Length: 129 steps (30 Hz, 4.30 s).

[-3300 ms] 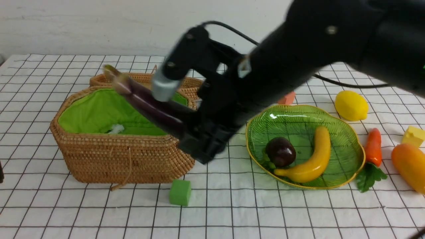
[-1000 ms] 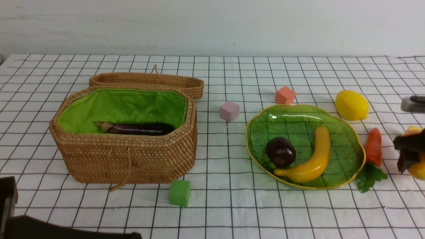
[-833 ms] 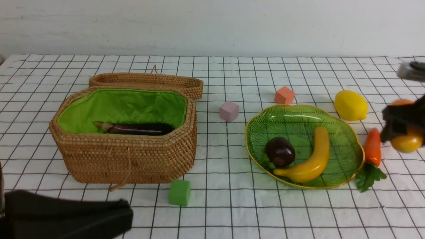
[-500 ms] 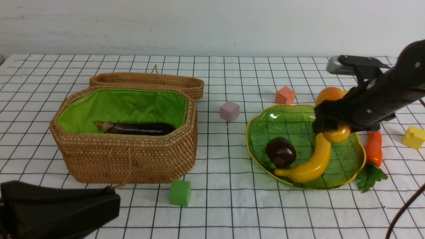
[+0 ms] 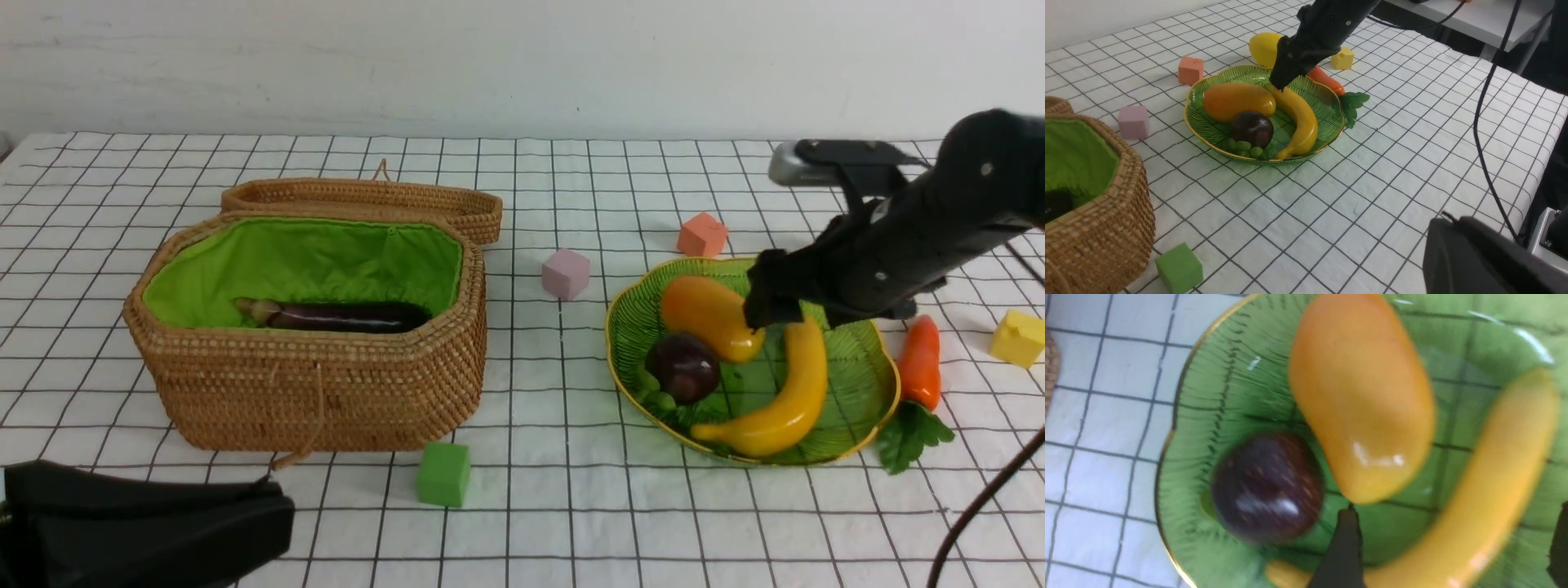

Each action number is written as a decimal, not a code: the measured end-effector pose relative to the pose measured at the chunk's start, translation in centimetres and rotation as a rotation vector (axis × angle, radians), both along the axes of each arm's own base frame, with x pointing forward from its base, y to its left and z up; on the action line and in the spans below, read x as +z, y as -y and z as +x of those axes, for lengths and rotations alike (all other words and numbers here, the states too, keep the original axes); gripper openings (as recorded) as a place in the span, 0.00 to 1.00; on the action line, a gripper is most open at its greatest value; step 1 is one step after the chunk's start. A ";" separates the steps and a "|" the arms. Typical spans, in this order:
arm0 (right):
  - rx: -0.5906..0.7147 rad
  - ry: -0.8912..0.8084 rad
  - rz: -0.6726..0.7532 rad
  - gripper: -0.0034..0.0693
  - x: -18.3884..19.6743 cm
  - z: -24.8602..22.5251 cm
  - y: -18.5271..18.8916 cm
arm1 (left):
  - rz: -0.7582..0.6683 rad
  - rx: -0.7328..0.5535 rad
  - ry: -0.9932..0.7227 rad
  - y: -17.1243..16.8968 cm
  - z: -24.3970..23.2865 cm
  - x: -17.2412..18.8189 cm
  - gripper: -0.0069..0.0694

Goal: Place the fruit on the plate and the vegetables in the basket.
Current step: Grab the mango with your left arm and place it on the right plate, then use the right arm to grab a carrot and put it into the left basket, then use the right arm to grab a lemon and put it into the right plate

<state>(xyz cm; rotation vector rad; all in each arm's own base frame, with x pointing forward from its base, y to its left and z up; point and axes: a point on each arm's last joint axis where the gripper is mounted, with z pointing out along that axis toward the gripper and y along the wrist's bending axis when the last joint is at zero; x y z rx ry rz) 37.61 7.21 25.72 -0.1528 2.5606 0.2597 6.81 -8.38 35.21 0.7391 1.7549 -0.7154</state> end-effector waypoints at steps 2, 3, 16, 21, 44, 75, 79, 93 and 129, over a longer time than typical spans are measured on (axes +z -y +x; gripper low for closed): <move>-0.079 -0.009 -0.013 0.84 1.5 -0.7 2.0 | 0.000 0.000 0.000 0.0 0.0 0.0 0.07; -0.139 -0.017 -0.018 0.80 2.1 -1.0 3.4 | 0.001 0.000 0.001 0.0 0.0 0.0 0.07; -0.564 -0.160 0.110 0.76 -4.2 2.1 11.3 | 0.009 -0.002 0.144 0.0 0.3 0.7 0.07; -0.570 -0.206 0.118 0.81 -7.2 4.6 11.6 | 0.009 -0.001 0.151 0.0 0.3 0.8 0.07; -0.561 -0.271 0.094 0.48 -9.7 5.8 11.9 | 0.002 0.002 0.157 0.0 0.3 0.9 0.08; -0.181 -0.098 0.073 0.48 7.7 -2.6 5.1 | 0.004 0.020 0.145 -0.1 0.4 0.8 0.09; 0.141 0.067 0.183 0.48 11.2 -3.5 -2.9 | 0.049 0.098 0.104 -0.7 0.9 0.4 0.09; 0.731 0.612 0.287 0.48 10.5 -2.3 -25.7 | 0.068 0.635 -0.142 -5.1 2.0 0.9 0.09; -0.139 -0.050 -0.188 0.20 11.0 1.9 5.7 | -0.196 0.164 -0.041 -1.1 0.5 3.3 0.10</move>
